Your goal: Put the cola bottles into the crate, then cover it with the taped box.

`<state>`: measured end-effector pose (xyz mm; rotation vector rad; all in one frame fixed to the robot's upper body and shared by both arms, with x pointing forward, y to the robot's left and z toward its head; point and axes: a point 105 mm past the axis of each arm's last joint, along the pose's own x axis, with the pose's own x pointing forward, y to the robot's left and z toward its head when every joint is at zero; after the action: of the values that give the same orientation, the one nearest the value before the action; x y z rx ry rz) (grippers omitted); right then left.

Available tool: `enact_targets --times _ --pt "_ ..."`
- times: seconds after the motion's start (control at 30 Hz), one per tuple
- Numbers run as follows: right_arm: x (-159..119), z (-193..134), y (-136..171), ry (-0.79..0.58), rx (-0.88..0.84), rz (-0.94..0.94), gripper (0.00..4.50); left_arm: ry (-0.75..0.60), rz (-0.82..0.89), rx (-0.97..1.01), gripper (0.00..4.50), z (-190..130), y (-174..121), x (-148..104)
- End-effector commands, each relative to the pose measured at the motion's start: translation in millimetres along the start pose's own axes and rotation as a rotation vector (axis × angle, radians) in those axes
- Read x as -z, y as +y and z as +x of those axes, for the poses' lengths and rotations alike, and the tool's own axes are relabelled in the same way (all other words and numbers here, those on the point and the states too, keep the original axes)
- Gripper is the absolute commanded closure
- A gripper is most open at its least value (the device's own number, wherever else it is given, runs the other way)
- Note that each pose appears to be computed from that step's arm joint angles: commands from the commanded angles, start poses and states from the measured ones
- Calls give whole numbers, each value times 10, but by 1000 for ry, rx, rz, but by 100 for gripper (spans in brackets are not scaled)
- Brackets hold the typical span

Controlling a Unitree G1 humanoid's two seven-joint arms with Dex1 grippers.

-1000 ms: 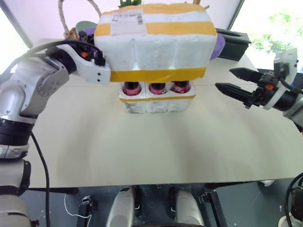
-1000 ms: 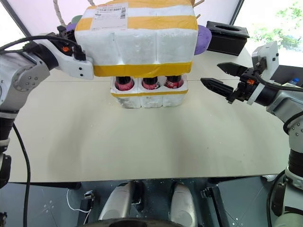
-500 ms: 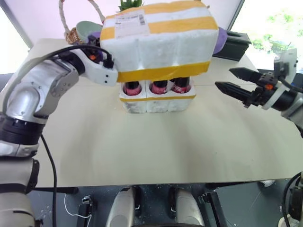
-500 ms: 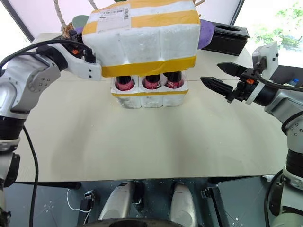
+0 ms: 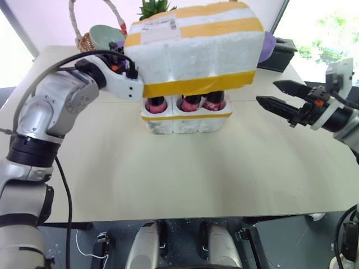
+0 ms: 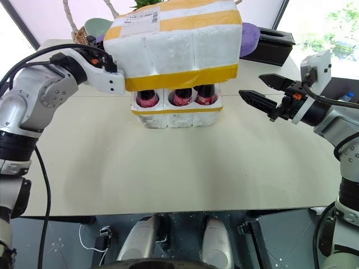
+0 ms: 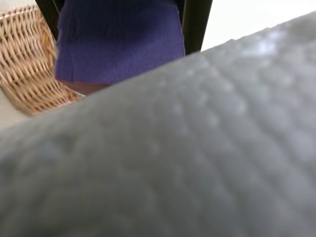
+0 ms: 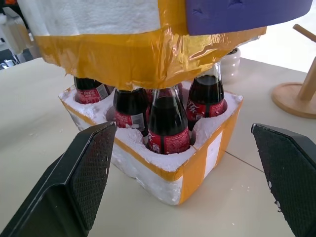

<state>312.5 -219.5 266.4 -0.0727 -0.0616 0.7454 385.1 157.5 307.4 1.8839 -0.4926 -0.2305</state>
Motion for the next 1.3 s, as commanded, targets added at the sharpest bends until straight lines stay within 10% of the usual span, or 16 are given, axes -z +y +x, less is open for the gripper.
enact_targets --times 0.03,1.3 --pt "-158 -56 15 -55 0 -39 0 33 39 -46 413 -156 289 88" --pt "-121 -37 13 -56 -1 -19 0 75 -169 -131 413 -232 607 94"
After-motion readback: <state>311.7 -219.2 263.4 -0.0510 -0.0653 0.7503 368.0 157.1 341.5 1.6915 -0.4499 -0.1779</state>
